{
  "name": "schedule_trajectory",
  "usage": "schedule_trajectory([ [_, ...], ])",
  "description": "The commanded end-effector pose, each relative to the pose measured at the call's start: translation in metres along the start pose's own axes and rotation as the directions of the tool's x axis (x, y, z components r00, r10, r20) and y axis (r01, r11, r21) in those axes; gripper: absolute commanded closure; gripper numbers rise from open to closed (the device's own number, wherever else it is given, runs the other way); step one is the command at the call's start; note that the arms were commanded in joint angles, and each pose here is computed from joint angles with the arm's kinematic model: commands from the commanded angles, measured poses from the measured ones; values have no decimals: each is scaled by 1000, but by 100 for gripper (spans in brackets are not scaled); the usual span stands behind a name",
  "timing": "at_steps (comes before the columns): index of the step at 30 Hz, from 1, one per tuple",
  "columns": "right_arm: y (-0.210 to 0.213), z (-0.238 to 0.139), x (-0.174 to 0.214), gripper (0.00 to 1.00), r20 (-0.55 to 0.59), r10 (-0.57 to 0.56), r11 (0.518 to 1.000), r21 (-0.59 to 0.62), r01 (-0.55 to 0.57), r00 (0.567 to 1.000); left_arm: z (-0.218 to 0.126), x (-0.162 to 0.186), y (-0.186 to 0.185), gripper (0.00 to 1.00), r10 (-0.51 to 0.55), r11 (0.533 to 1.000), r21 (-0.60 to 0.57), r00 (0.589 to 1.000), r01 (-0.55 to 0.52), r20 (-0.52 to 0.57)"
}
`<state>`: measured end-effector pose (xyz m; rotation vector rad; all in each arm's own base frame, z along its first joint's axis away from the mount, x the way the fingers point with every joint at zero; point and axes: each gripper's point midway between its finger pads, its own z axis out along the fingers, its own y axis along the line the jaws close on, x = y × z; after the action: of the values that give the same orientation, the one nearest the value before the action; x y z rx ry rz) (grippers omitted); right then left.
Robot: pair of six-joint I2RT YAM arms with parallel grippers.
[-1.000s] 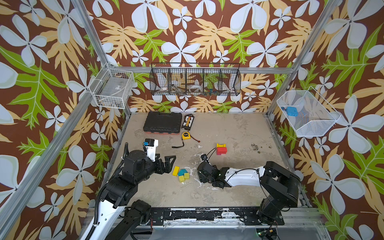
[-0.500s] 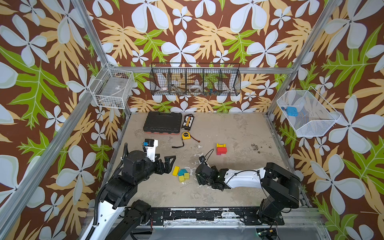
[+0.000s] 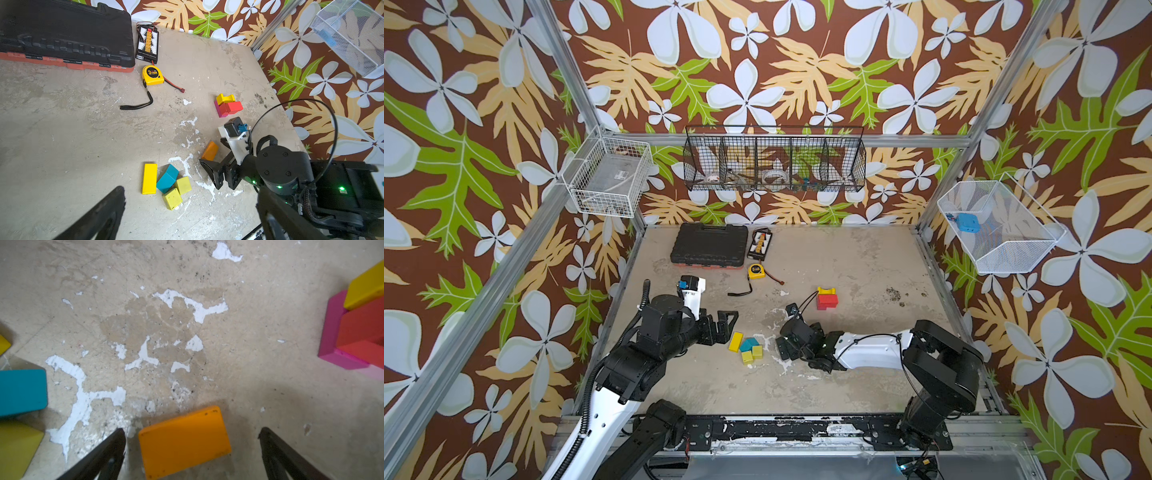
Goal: Build the wood block tower
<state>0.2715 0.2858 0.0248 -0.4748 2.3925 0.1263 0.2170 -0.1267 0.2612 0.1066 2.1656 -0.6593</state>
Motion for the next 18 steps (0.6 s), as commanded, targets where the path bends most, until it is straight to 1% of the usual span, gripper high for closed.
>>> schedule_trajectory([
  [1, 13, 5, -7, 0, 20, -29, 998, -47, 30, 999, -1, -2, -1, 0, -5, 1000, 6, 1000, 5, 10],
  [9, 23, 17, 0, 0, -17, -54, 996, -72, 53, 998, -1, -1, -2, 0, -5, 1000, 10, 1000, 5, 7],
  [18, 39, 7, 9, 7, -25, -77, 990, -123, 73, 997, -2, -2, -1, 0, -9, 1000, 5, 1000, 9, 12],
])
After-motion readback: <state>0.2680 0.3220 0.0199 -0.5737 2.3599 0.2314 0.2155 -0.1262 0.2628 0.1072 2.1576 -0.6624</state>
